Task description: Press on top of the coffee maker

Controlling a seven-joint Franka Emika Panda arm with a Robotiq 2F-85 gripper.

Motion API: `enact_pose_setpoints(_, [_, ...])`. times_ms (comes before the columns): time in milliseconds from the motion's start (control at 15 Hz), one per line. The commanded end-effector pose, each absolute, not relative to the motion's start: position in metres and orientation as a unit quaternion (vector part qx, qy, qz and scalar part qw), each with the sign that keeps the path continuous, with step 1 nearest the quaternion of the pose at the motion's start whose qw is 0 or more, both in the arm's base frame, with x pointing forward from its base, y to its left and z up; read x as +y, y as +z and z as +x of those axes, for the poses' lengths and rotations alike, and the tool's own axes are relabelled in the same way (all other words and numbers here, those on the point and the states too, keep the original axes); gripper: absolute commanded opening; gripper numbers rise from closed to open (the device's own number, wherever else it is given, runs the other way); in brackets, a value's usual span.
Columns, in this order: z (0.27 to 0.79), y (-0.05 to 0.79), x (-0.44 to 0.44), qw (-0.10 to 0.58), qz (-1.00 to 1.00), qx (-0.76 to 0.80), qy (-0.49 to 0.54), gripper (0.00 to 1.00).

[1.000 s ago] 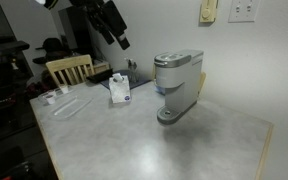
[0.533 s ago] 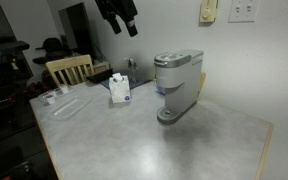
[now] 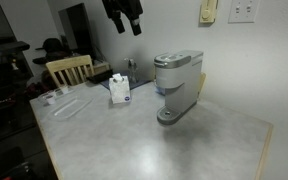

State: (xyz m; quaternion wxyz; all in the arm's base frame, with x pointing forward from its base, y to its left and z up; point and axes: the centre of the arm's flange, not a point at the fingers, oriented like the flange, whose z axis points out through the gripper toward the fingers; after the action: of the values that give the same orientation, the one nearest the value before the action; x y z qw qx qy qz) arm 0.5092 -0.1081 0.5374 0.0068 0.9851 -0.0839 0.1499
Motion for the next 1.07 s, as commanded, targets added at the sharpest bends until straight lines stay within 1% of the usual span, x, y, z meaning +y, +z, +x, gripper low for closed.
enact_pose_setpoints(0, [0.51,0.534,-0.107,0.011,0.986,-0.082,0.148,1.0])
enact_pose_setpoints(533, [0.538,0.534,-0.107,0.022,0.984,-0.068,0.161,1.0])
enact_pose_setpoints(1000, [0.579,0.53,-0.122,0.029,0.981,-0.075,0.175,1.0])
